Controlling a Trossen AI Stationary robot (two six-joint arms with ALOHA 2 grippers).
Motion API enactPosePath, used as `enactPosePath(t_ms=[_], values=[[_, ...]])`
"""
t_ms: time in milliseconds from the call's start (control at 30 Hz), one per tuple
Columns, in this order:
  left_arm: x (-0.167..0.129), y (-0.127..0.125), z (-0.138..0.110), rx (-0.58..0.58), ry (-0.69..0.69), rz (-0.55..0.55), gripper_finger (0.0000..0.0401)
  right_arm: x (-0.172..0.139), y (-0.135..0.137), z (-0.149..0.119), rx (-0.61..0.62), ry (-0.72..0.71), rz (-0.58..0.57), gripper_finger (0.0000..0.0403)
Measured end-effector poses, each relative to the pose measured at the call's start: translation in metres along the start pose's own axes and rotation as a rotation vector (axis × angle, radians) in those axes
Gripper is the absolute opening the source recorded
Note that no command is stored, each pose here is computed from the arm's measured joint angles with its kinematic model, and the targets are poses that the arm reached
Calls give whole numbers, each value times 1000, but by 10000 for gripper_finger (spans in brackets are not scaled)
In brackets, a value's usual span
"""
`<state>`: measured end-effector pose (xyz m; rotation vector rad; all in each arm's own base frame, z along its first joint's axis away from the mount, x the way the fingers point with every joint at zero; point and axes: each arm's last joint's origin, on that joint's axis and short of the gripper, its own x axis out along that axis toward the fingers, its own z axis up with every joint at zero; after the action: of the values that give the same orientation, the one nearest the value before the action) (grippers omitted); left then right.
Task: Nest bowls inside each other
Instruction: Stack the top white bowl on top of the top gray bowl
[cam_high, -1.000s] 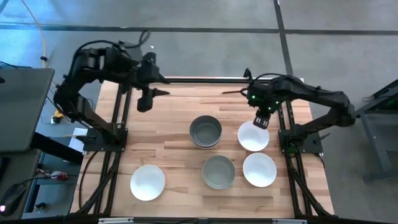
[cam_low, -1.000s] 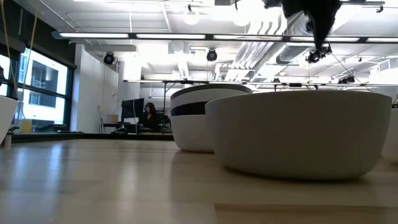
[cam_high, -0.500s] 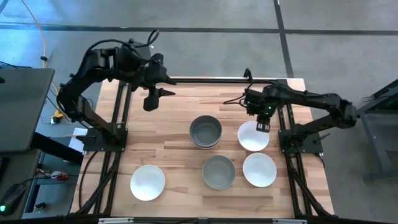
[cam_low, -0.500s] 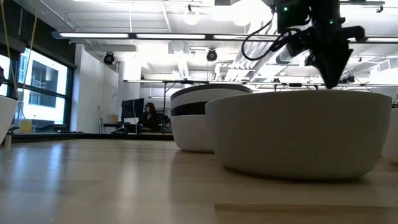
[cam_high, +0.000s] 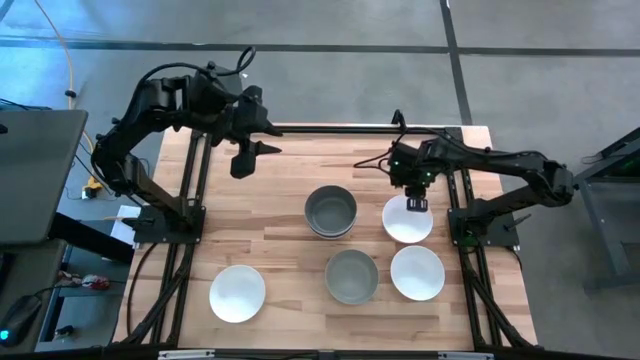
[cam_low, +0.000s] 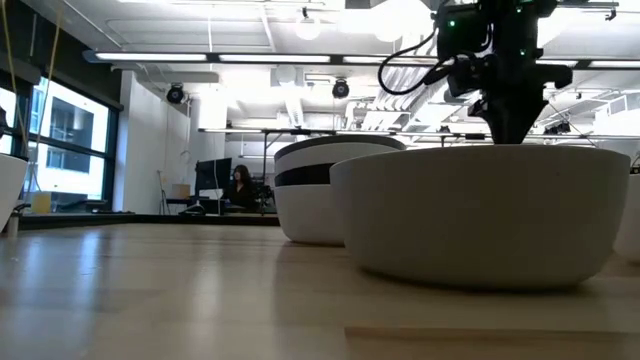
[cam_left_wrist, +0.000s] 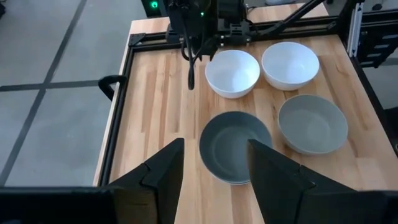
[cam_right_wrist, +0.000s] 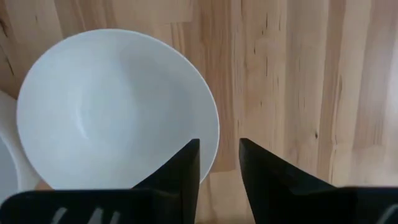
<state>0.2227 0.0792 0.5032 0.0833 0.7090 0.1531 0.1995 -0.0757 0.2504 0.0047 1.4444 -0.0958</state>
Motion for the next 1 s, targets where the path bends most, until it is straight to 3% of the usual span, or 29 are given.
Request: enactPosePath(t_ms=[400,767,1000], values=[[0,-1,0,-6,-10,-38,161,29,3,-8,5,15,5,105],[0,-2,0,-14,-12,-44,161,38,-3,-5,36,-30,0,105],[0,-2,0,-14,-11,-44,161,49,-9,-3,58,10,48,105]])
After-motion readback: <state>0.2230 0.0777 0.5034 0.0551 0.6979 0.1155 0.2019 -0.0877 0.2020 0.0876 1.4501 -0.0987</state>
